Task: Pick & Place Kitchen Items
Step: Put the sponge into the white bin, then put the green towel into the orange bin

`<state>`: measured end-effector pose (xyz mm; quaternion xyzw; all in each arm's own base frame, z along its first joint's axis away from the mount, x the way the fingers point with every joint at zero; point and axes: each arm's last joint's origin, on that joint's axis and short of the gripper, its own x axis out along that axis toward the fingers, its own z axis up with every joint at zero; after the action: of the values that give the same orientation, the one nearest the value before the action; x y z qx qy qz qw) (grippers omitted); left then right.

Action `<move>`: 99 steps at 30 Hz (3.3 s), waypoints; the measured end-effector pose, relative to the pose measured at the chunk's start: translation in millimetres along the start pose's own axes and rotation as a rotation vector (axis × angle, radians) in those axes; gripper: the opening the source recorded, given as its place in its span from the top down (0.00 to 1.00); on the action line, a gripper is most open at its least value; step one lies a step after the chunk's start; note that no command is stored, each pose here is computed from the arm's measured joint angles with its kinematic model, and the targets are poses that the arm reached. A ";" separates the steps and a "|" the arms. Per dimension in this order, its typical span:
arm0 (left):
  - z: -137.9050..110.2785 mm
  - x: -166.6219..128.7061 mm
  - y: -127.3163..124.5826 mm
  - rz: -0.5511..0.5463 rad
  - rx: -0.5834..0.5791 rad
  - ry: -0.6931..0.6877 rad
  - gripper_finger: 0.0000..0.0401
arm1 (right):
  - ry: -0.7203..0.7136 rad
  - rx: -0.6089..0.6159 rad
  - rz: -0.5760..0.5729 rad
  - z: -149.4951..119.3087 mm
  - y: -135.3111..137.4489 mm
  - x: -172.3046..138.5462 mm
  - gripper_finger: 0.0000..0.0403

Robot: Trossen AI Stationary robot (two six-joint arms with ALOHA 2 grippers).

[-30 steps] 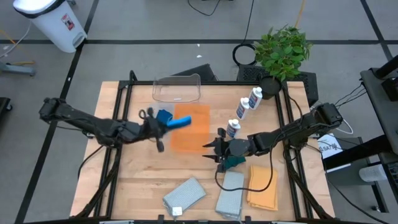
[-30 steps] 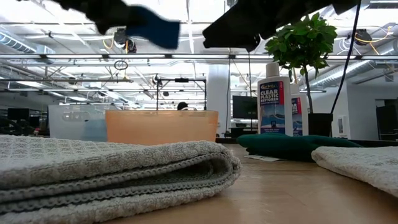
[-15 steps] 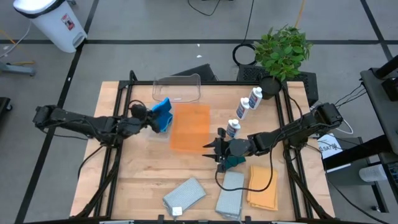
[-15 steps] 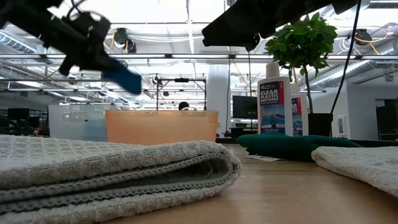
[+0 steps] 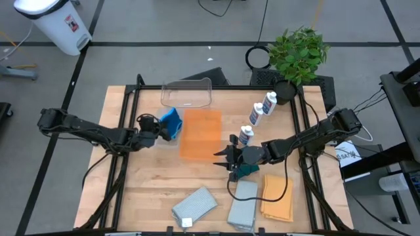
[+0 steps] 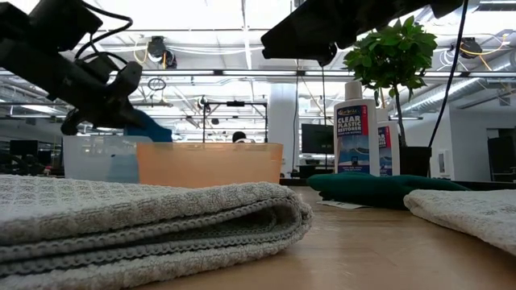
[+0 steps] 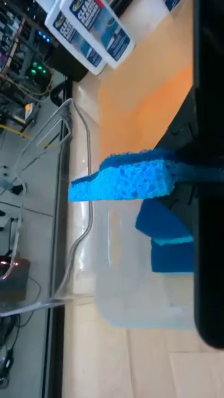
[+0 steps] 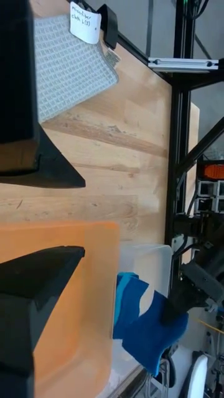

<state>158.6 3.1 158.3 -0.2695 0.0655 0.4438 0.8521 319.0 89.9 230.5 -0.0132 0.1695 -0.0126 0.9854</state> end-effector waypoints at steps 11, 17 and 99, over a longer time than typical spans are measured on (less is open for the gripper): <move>-7.3 -8.2 -7.1 -0.058 -0.020 0.011 0.95 | 0.000 0.003 0.000 0.0 0.0 0.0 0.68; -16.6 -5.7 -7.1 -0.033 -0.006 0.026 0.96 | 0.000 0.003 0.000 0.0 0.0 0.0 0.68; -13.1 -3.5 -16.7 -0.023 0.447 -0.071 0.36 | 0.016 -0.003 0.000 -1.7 0.0 0.0 0.68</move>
<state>171.3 -13.9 155.2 -0.0591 0.1290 0.4178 0.8974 318.5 89.9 228.9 -0.0144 0.1773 -0.0126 0.9840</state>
